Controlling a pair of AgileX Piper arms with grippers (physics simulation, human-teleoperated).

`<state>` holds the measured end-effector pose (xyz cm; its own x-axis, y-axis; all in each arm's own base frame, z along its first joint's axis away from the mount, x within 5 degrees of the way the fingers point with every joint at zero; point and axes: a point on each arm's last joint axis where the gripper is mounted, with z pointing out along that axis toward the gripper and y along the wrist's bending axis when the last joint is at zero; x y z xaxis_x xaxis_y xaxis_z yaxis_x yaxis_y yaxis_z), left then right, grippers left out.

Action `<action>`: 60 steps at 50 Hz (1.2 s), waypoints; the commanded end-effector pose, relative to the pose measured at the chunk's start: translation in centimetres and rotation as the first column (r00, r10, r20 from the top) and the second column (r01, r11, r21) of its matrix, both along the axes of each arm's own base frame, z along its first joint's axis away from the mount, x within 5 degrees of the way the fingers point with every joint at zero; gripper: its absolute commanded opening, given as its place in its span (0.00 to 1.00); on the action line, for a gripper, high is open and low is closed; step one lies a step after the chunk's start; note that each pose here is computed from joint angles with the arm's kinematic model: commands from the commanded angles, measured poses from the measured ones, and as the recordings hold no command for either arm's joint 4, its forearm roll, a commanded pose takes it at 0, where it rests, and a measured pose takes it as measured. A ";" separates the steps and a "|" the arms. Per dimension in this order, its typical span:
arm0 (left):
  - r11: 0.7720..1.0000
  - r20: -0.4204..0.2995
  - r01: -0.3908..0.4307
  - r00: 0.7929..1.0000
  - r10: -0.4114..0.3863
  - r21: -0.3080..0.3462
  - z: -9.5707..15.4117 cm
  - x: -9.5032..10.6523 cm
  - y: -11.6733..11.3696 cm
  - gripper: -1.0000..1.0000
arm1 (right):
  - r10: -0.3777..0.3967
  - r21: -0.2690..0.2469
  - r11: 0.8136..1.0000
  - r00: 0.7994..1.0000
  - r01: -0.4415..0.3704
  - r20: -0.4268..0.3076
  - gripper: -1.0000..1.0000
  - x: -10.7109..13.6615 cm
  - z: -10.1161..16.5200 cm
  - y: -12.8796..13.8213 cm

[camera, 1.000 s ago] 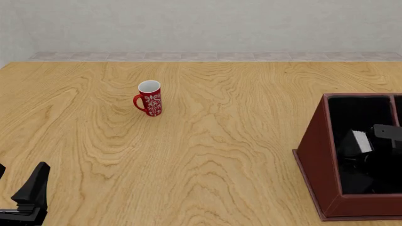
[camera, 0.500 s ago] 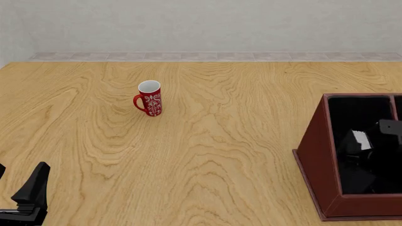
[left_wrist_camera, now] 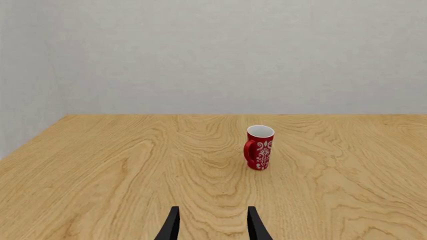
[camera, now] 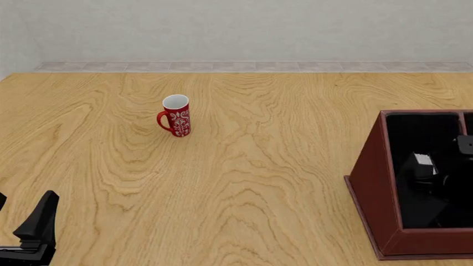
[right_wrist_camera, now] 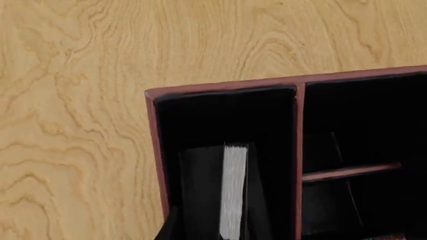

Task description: Pick up the book and place it in the left compartment of the caddy.

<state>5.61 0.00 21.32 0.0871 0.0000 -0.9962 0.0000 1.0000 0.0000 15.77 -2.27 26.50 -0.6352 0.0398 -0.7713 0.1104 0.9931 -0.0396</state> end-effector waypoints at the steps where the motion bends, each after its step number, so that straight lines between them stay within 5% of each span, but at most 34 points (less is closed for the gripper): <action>1: 1.000 0.000 0.000 1.000 0.000 0.000 0.0 0.0 0.0 1.00 | 0.029 -0.018 0.999 0.999 -0.028 0.023 1.00 -0.9 1.2 0.4; 34: 1.000 0.000 0.000 1.000 0.000 0.000 0.0 0.0 0.0 1.00 | 0.096 -0.033 0.995 0.991 -0.093 0.088 1.00 -3.9 3.7 1.5; 49: 1.000 0.000 0.000 1.000 0.000 0.000 0.0 0.0 0.0 1.00 | 0.129 -0.096 0.989 0.981 -0.116 0.145 1.00 -5.7 5.2 1.6; 60: 1.000 0.000 0.000 1.000 0.000 0.000 0.0 0.0 0.0 1.00 | 0.159 -0.207 0.971 0.966 -0.115 0.205 1.00 -7.8 6.3 1.4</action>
